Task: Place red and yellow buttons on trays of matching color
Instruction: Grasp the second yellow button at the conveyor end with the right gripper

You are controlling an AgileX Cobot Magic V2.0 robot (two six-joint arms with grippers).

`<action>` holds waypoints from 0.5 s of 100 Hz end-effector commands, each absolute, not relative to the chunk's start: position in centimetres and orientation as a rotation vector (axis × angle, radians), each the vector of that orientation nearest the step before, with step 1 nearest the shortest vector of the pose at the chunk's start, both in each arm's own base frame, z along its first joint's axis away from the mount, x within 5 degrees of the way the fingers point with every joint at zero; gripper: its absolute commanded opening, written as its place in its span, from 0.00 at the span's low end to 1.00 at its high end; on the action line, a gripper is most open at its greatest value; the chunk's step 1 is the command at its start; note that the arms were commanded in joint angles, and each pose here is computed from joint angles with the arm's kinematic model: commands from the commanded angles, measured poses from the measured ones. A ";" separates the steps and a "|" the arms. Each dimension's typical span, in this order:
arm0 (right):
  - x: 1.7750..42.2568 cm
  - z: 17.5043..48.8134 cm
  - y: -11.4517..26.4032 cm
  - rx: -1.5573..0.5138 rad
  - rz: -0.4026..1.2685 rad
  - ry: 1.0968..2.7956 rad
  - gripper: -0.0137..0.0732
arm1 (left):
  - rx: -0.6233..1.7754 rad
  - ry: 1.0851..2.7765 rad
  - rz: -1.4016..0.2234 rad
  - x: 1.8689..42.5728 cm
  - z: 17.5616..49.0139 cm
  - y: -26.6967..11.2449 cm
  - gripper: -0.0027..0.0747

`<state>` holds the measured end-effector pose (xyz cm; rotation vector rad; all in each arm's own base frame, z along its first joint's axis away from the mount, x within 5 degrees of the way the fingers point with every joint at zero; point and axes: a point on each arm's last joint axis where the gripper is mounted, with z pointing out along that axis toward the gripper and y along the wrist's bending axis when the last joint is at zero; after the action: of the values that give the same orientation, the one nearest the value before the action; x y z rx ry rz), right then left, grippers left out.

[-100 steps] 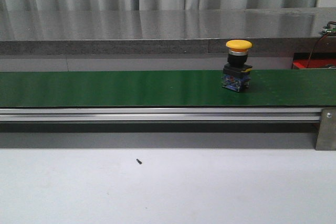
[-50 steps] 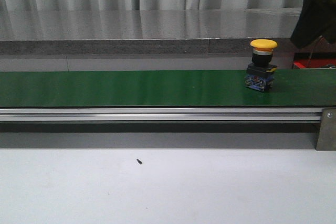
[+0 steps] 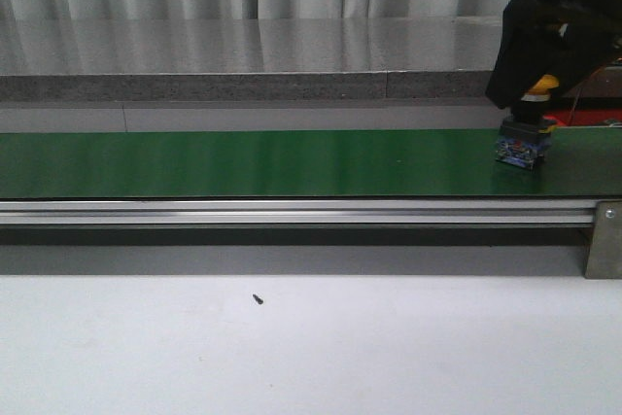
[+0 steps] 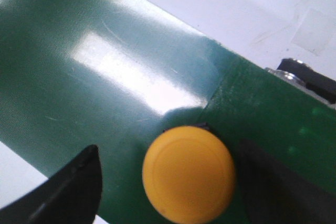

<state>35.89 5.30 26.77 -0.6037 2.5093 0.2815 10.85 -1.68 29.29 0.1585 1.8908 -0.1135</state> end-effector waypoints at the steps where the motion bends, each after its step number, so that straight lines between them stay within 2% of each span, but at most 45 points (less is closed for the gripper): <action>1: 36.1 28.6 5.4 -0.583 0.278 2.454 0.68 | 0.137 1.791 -0.122 11.0 30.8 -1.7 0.01; 15: 36.3 27.9 4.9 -0.552 0.234 2.497 0.53 | 0.137 1.791 -0.122 11.0 30.8 -1.7 0.01; 30: 36.1 27.9 4.4 -0.546 0.180 2.535 0.43 | 0.137 1.791 -0.122 11.0 30.8 -1.7 0.01; 50: 34.7 30.0 3.8 -0.495 0.191 2.531 0.38 | 0.137 1.791 -0.122 11.0 30.8 -1.7 0.01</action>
<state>35.69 4.34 26.09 -0.5451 2.6275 0.2041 10.85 -1.68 29.29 0.1585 1.8908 -0.1135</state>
